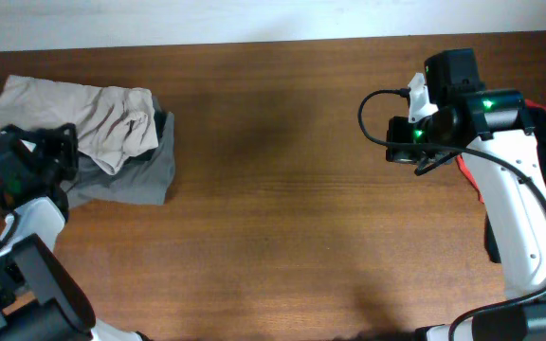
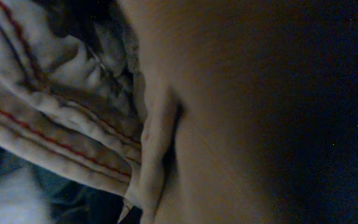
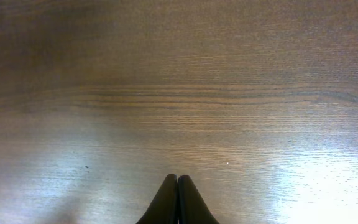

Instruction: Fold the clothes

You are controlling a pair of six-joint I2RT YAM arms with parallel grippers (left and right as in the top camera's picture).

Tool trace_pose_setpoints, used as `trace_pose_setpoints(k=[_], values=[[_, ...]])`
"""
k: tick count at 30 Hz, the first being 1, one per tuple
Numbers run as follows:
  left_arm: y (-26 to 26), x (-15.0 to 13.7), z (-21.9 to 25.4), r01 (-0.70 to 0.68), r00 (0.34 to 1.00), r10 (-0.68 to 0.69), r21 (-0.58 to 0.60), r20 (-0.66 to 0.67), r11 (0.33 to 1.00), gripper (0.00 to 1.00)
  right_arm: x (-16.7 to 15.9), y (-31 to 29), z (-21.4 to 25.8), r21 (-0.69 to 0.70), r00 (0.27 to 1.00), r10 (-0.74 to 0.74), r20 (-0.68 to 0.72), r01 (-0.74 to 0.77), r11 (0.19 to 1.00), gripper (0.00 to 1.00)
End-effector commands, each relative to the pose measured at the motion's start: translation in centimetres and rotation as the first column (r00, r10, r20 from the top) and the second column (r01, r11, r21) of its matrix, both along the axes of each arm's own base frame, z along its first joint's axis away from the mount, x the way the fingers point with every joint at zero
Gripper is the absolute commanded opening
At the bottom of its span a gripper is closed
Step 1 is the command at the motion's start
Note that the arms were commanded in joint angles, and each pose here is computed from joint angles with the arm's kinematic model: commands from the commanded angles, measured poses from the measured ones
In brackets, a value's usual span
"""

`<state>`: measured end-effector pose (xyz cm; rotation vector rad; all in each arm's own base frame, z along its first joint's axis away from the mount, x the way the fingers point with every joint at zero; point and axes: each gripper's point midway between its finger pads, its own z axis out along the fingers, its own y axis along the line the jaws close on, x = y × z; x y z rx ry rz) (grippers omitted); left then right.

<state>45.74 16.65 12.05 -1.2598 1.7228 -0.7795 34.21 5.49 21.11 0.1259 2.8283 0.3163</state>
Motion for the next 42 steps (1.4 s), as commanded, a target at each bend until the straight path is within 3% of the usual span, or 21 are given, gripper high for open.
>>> trace_pose_setpoints(k=[1,5,8,12,13,17,27,28,42], values=[[-2.4,-0.8,-2.5,0.054,0.998,-0.058,-0.096,-0.039,0.994,0.00,0.1,-0.3,0.0,-0.010,1.000,-0.010,0.001,0.010,1.000,0.04],[-2.7,-2.0,-4.4,0.032,0.994,-0.044,-0.120,-0.100,0.992,0.01,0.1,-0.3,0.0,-0.010,1.000,-0.010,0.000,0.010,1.000,0.04],[-3.2,-3.1,-5.9,0.046,0.984,-0.066,-0.124,-0.168,0.991,0.07,0.1,-0.3,0.0,-0.010,1.000,-0.010,0.001,0.010,1.000,0.04],[-3.8,-3.3,-6.1,0.129,0.976,-0.138,-0.064,-0.169,0.990,0.26,0.2,-0.3,0.0,-0.010,1.000,-0.010,0.007,0.011,1.000,0.04],[-4.2,-3.3,-5.8,0.154,0.974,-0.163,-0.068,-0.156,0.986,0.35,0.3,-0.3,0.0,-0.010,1.000,-0.010,0.008,0.011,1.000,0.04],[-4.3,-3.2,-4.3,0.176,0.976,-0.180,-0.046,-0.120,0.983,0.47,0.2,-0.3,0.0,-0.010,1.000,-0.010,0.007,0.011,1.000,0.04],[-4.4,-3.5,3.1,0.216,0.976,-0.219,0.146,0.002,0.965,0.87,0.1,-0.3,0.0,-0.010,1.000,-0.010,0.001,0.010,1.000,0.04],[-4.7,-4.0,4.8,0.222,0.973,-0.230,0.186,0.022,0.957,0.99,0.1,-0.3,0.0,-0.010,1.000,-0.010,0.003,0.010,1.000,0.04],[-7.0,-8.9,14.8,0.195,0.954,-0.269,0.406,0.132,0.893,0.99,-0.3,-0.3,-0.2,-0.011,1.000,-0.010,-0.018,0.010,1.000,0.06]])
